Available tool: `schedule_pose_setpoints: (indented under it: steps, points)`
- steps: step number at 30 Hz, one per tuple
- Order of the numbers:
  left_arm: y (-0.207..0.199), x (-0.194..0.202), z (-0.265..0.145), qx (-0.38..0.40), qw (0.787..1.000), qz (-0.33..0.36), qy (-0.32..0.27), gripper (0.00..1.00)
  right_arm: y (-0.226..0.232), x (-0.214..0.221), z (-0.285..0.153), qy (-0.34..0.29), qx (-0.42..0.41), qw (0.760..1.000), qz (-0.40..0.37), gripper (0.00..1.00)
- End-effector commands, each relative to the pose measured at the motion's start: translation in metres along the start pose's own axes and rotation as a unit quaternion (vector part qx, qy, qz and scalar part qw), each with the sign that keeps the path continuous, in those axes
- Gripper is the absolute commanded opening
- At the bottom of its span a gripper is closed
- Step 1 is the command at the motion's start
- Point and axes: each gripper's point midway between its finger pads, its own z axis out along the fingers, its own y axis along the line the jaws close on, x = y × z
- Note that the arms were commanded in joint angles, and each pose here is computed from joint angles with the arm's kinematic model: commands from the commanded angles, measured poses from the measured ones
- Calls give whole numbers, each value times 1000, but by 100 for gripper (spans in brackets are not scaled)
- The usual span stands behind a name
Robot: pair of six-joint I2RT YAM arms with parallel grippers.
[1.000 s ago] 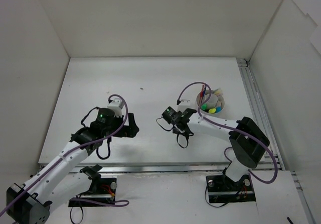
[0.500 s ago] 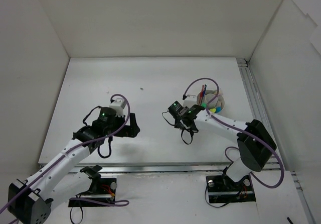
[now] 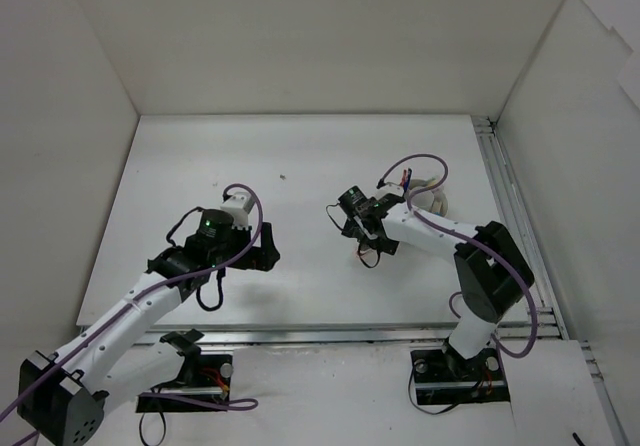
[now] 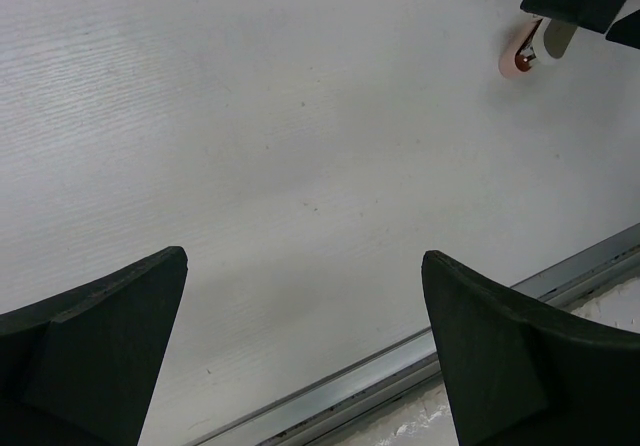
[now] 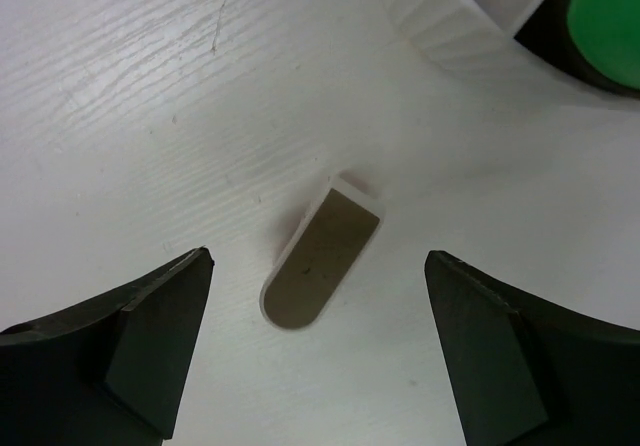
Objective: Sort the stationery into containers
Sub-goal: Move the stationery to the center of the board, then pick up the stationery from the center of the board, then place the stationery in the storage box.
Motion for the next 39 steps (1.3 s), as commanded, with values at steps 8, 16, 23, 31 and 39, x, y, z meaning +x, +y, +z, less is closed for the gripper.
schedule_pose_setpoints:
  steps: [8, 16, 23, 31, 39]
  points:
    - [-7, -36, -10, 14, 999, 12, -50, 100, 5, 4, 16, 21, 13, 1000, 9, 61]
    - [-8, -37, -7, 19, 999, 10, -50, 100, 5, -26, -7, -29, -10, 999, -16, 0]
    - [-8, -47, -13, 20, 998, 10, -66, 100, 8, -104, -85, -165, -58, 981, -84, 0]
    - [-7, -55, -11, 19, 997, 6, -70, 100, -51, -173, -95, -231, 16, 972, -36, 0]
    - [-3, -60, -14, 8, 997, 5, -75, 100, -75, -201, -62, -205, 31, 978, -8, 0]
